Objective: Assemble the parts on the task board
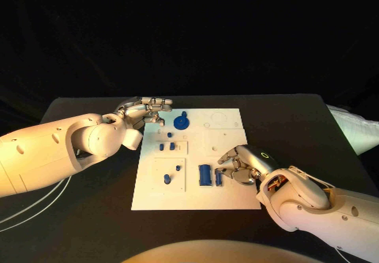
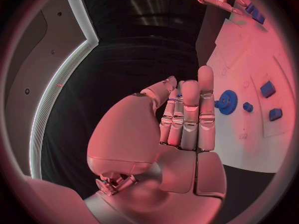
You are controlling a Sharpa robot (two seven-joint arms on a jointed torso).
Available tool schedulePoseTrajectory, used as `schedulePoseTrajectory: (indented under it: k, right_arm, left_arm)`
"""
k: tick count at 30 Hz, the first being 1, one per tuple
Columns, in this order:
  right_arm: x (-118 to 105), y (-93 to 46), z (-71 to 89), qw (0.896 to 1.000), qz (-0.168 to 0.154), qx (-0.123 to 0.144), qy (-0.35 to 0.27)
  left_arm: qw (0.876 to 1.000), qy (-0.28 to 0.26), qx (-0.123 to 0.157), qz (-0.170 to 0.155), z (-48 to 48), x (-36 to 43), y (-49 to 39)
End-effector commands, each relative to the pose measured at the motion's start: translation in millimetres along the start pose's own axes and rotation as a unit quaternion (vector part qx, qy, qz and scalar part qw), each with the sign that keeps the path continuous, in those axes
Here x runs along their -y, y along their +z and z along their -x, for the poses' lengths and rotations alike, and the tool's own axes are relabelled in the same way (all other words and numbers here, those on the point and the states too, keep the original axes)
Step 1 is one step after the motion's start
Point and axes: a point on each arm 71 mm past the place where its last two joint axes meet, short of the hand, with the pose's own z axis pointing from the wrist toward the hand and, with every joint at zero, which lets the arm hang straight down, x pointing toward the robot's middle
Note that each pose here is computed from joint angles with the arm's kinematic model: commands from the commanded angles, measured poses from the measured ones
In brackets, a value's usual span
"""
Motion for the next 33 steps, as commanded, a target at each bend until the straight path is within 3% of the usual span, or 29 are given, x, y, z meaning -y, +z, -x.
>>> schedulePoseTrajectory:
  k: [1, 20, 33]
  right_arm:
    - [0.7, 0.5, -3.1, 1.0, 0.0, -0.017, -0.015]
    - [0.7, 3.2, -7.6, 0.999, 0.006, -0.033, -0.029]
    - [-5.2, 0.4, -8.1, 0.999, 0.021, -0.026, -0.02]
  left_arm:
    - [1.0, 0.0, -0.011, -0.002, -2.7, 0.5, 0.4]
    - [1.0, 0.003, -0.013, 0.0, -2.2, 0.1, 0.0]
    - [1.0, 0.004, -0.013, 0.002, -1.5, -0.2, -0.1]
